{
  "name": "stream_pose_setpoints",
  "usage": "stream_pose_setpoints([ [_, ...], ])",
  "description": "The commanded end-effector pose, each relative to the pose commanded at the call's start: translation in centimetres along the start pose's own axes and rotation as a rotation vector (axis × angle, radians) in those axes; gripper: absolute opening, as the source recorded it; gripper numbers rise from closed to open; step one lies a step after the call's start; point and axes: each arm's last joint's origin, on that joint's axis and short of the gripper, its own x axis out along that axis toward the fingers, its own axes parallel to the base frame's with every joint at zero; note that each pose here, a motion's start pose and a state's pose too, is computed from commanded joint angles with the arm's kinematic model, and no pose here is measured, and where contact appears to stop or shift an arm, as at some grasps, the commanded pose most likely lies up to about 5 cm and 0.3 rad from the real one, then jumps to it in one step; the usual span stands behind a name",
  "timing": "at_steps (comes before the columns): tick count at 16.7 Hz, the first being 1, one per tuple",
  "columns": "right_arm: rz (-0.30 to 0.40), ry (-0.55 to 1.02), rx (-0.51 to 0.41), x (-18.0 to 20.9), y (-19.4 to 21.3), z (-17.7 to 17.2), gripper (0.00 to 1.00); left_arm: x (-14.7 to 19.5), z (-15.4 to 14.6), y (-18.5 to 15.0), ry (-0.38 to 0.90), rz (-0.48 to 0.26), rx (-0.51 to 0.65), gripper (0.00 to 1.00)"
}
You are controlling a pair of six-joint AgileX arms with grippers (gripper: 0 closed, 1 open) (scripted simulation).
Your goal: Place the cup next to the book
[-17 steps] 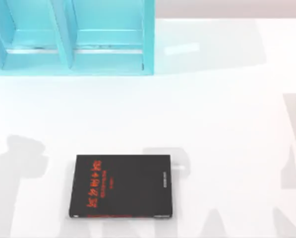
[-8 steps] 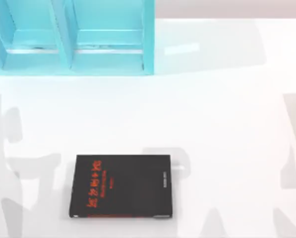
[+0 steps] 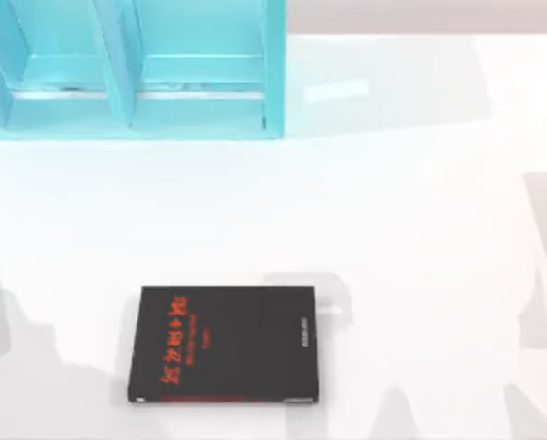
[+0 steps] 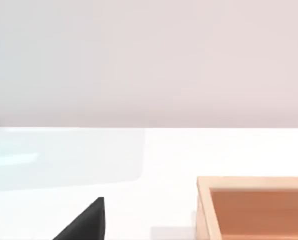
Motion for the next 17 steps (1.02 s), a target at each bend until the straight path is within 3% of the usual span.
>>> stream_pose_setpoints([
  [5, 0.000, 0.000, 0.000, 0.0, 0.0, 0.0, 1.00, -1.4, -4.6, -1.3, -0.007, 0.004, 0.055, 1.00],
  [12, 0.000, 0.000, 0.000, 0.0, 0.0, 0.0, 1.00, -1.5, -4.8, -1.3, -0.006, 0.006, 0.062, 1.00],
  [17, 0.000, 0.000, 0.000, 0.0, 0.0, 0.0, 1.00, 2.8, -5.1, -1.0, -0.007, 0.006, 0.059, 1.00],
])
